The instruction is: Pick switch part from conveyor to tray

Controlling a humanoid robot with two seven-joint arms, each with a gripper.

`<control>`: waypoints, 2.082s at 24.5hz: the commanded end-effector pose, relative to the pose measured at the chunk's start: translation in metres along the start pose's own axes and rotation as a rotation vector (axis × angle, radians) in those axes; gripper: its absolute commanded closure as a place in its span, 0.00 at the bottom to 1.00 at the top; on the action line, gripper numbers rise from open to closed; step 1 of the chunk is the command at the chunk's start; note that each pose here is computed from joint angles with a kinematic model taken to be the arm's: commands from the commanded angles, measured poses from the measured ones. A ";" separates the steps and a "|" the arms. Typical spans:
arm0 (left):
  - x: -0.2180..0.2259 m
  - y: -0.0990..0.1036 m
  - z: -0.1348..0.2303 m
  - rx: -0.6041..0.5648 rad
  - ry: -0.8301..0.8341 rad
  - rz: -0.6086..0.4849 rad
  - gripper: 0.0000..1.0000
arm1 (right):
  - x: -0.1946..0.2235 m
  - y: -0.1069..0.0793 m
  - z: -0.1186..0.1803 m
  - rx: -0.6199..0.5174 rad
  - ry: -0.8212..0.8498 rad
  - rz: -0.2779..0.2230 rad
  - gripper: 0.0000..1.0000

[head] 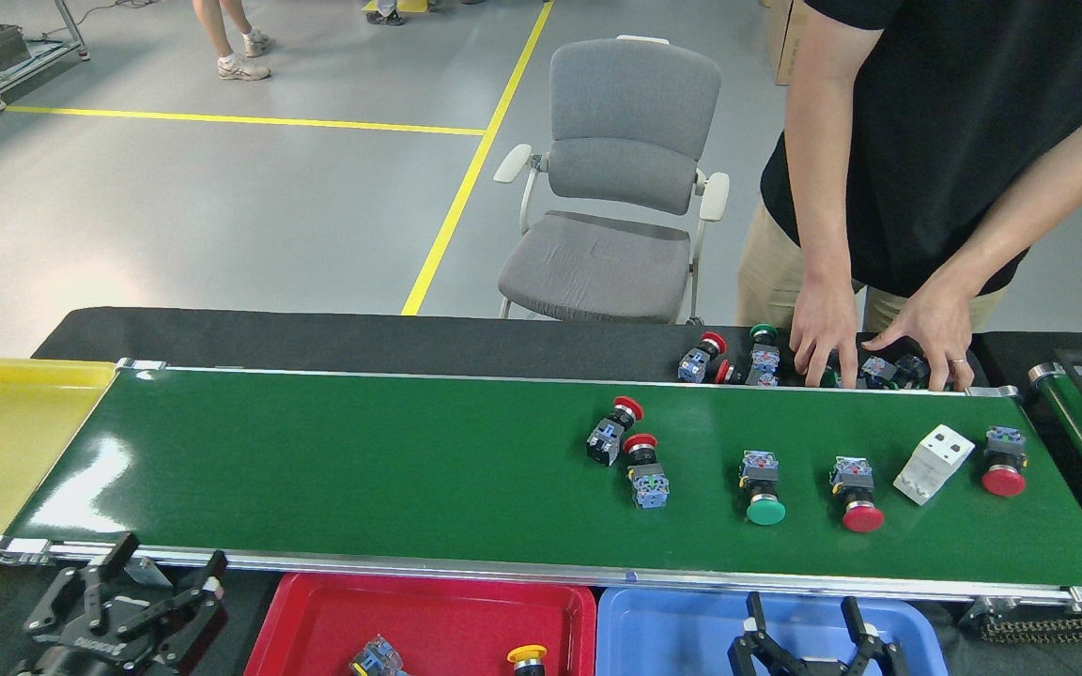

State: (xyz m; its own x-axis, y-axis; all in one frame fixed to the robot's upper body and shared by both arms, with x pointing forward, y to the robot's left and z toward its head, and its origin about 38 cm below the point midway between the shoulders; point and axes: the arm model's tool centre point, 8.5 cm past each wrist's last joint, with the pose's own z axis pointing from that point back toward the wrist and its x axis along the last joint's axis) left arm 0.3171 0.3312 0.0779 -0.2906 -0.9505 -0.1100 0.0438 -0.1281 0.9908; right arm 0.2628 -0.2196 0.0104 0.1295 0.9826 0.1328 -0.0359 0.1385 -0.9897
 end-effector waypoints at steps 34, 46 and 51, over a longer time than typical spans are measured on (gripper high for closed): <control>0.146 0.018 -0.209 -0.119 -0.297 -0.031 0.02 | 0.133 -0.023 -0.130 0.103 -0.243 0.128 0.98; 0.125 0.004 -0.221 -0.177 -0.156 -0.077 0.81 | 0.203 -0.049 -0.033 0.001 -0.917 0.113 0.19; 0.126 0.014 -0.218 -0.079 -0.206 -0.046 1.00 | 0.203 -0.033 -0.009 0.046 -1.009 0.102 0.00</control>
State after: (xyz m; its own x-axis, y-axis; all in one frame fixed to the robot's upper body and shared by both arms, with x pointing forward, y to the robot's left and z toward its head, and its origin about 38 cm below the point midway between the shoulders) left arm 0.4839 0.1495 0.0440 -0.4622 -0.8777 -0.1264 0.1664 -0.2259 0.9598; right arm 0.2996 -0.0267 0.0617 -0.7532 0.6551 0.0599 -0.0676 0.0136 -0.9976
